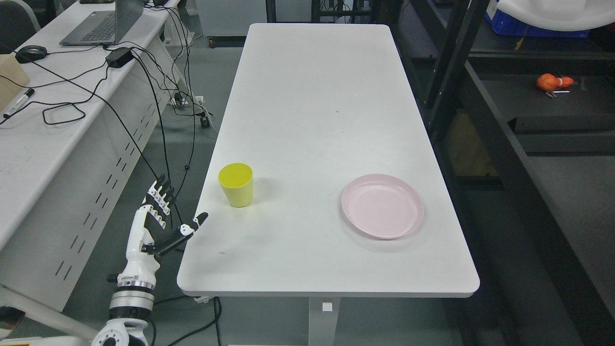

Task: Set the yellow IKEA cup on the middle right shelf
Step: 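Reach the left hand toward the yellow cup on the table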

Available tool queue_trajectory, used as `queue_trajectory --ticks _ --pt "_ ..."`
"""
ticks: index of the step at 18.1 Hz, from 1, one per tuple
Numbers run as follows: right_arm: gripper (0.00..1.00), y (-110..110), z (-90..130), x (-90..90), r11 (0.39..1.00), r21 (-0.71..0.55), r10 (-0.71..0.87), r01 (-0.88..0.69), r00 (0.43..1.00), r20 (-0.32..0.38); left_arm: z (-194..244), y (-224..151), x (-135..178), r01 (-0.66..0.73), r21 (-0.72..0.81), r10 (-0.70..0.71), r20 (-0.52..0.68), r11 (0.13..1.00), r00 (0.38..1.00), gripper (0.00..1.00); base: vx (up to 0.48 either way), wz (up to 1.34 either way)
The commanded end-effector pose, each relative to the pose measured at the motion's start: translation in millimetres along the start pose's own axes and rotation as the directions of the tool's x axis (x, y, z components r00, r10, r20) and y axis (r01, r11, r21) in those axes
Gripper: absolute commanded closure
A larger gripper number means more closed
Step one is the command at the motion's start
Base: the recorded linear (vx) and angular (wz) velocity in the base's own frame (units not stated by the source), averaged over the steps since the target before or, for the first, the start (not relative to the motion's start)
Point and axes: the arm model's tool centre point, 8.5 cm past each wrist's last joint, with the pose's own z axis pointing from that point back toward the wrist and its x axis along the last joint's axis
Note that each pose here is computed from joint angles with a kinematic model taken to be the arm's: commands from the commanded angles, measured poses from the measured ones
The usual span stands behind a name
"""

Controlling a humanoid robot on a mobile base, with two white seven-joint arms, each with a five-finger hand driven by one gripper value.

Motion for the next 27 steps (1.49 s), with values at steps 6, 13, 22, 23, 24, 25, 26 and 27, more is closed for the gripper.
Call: queue_trajectory --ticks 6,13,22,23,24,25,26,27 --pt "0.01 -10 -1 -9.1 1.000 -0.013 -0.003 0.003 1.000 -0.015 5 1 -2 -0.076 -0.016 0.076 -0.005 0.997 0.997 0.01 0.071 -0.04" --pt "0.01 -10 -1 -9.1 1.000 -0.013 -0.003 0.003 1.000 -0.015 20 -3 -33 -0.169 -0.015 0.166 -0.118 0.985 0.979 0.01 0.039 -0.01" --pt "0.01 -10 -1 -9.1 1.000 -0.013 -0.003 0.003 1.000 -0.015 -33 -2 -43 -0.187 0.006 0.186 -0.153 0.982 0.971 0.01 0.007 0.00" --pt "0.01 -10 -1 -9.1 1.000 -0.013 -0.003 0.003 1.000 -0.015 -39 -3 -45 -0.189 0.006 0.187 -0.170 0.982 0.968 0.01 0.021 0.00" --pt "0.01 -10 -1 -9.1 1.000 -0.013 -0.003 0.003 1.000 -0.015 -44 -4 -44 -0.190 0.006 0.188 -0.172 0.982 0.967 0.01 0.014 0.00" --pt "0.01 -10 -1 -9.1 1.000 -0.013 -0.003 0.003 1.000 -0.015 -50 -6 -41 -0.181 0.000 0.179 -0.166 0.983 0.970 0.01 0.014 0.00" --pt "0.01 -10 -1 -9.1 1.000 -0.013 -0.003 0.003 1.000 -0.015 -53 -8 -40 -0.149 -0.009 0.145 -0.166 0.989 0.975 0.01 0.000 0.00" --pt "0.01 -10 -1 -9.1 1.000 -0.013 -0.003 0.003 1.000 -0.015 -53 -10 -39 -0.091 -0.021 0.087 -0.165 0.996 0.983 0.01 0.000 0.00"
